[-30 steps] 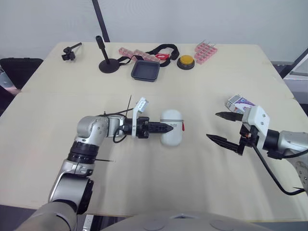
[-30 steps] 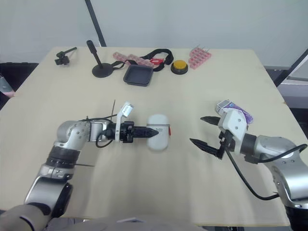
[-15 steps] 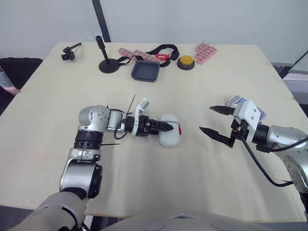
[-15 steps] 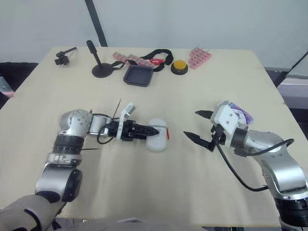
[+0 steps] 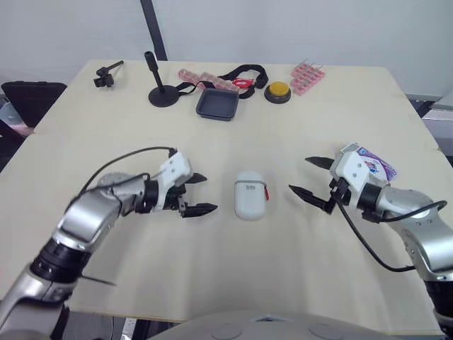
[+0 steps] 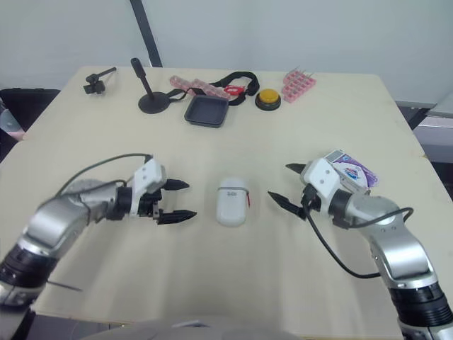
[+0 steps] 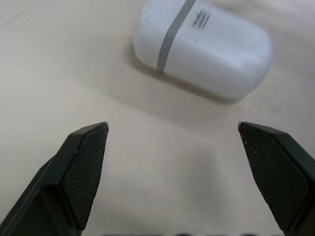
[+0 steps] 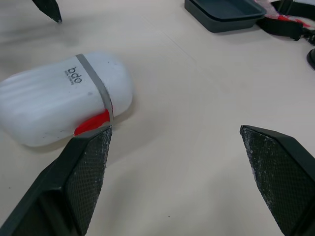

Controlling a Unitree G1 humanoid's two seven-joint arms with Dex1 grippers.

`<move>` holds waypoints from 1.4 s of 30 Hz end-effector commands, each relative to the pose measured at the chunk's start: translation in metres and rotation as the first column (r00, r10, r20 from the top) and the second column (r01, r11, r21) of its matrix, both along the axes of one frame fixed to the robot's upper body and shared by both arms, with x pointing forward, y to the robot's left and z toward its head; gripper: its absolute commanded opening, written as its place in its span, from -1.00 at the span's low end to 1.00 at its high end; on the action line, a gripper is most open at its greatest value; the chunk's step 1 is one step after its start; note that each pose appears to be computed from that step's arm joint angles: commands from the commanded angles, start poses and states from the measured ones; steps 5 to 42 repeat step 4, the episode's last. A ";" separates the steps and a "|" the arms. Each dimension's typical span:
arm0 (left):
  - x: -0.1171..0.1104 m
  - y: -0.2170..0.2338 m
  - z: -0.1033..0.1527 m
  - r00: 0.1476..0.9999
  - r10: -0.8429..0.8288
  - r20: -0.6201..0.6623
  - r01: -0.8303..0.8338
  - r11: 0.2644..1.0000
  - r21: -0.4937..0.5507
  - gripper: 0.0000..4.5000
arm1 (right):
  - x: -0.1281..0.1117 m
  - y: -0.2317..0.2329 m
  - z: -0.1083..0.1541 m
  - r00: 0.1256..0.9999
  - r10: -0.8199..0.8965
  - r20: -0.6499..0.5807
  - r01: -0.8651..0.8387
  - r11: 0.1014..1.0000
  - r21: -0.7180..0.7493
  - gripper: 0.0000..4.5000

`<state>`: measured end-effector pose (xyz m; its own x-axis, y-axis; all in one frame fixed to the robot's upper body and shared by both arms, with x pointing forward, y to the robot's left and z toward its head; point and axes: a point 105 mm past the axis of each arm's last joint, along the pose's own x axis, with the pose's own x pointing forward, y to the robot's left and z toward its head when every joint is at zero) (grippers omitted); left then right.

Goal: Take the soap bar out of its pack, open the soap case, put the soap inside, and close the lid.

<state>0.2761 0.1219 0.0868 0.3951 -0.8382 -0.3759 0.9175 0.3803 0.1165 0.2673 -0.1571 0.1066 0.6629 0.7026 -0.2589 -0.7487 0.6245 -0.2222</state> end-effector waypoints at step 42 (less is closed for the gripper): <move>-0.004 0.004 0.008 0.992 0.044 0.117 -0.029 0.992 -0.125 0.99 | -0.006 -0.001 -0.014 0.999 -0.045 0.012 0.045 0.999 0.002 1.00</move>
